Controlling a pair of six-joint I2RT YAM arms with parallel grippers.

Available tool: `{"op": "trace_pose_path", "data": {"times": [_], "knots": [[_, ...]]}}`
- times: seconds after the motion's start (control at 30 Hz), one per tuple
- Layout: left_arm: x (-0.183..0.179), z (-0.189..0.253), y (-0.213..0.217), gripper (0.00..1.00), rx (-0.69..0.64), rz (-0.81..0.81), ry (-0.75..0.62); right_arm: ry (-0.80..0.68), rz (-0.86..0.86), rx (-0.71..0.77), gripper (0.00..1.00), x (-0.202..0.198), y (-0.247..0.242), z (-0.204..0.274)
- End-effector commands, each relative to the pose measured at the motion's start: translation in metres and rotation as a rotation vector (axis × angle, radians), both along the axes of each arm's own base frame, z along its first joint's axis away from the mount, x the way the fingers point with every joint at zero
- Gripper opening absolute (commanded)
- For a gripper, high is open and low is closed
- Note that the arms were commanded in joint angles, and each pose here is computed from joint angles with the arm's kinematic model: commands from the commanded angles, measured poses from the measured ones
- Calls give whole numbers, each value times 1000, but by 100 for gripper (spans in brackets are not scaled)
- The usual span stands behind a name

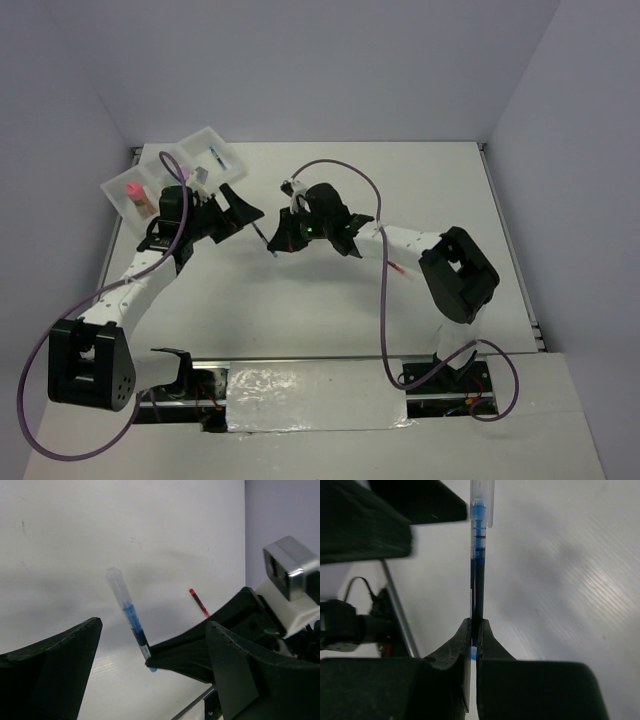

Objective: Sort the stationery into containers
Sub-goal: Pick up the pen from the center of the board, then place the pen in the storage box.

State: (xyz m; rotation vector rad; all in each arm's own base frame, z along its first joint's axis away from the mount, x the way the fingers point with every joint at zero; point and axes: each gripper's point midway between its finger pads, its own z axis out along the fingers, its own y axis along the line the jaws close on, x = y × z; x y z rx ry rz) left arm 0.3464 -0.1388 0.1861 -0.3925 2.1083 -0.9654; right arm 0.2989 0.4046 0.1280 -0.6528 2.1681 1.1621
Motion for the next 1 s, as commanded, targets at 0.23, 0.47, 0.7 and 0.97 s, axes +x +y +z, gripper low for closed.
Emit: {"op": "trace_pose_path", "data": {"times": [0.23, 0.47, 0.7, 0.97], "knots": [[13, 20, -12, 67, -66, -35, -79, -82, 86, 295, 0, -21, 35, 90], [23, 18, -19, 0, -97, -63, -70, -79, -13, 246, 56, 1, 29, 86], [124, 14, 77, 0, 227, 394, -17, -9, -477, 57, 69, 48, -89, 39], [270, 26, 177, 8, 291, 560, -44, -101, -517, -88, 69, 30, -139, 44]]}}
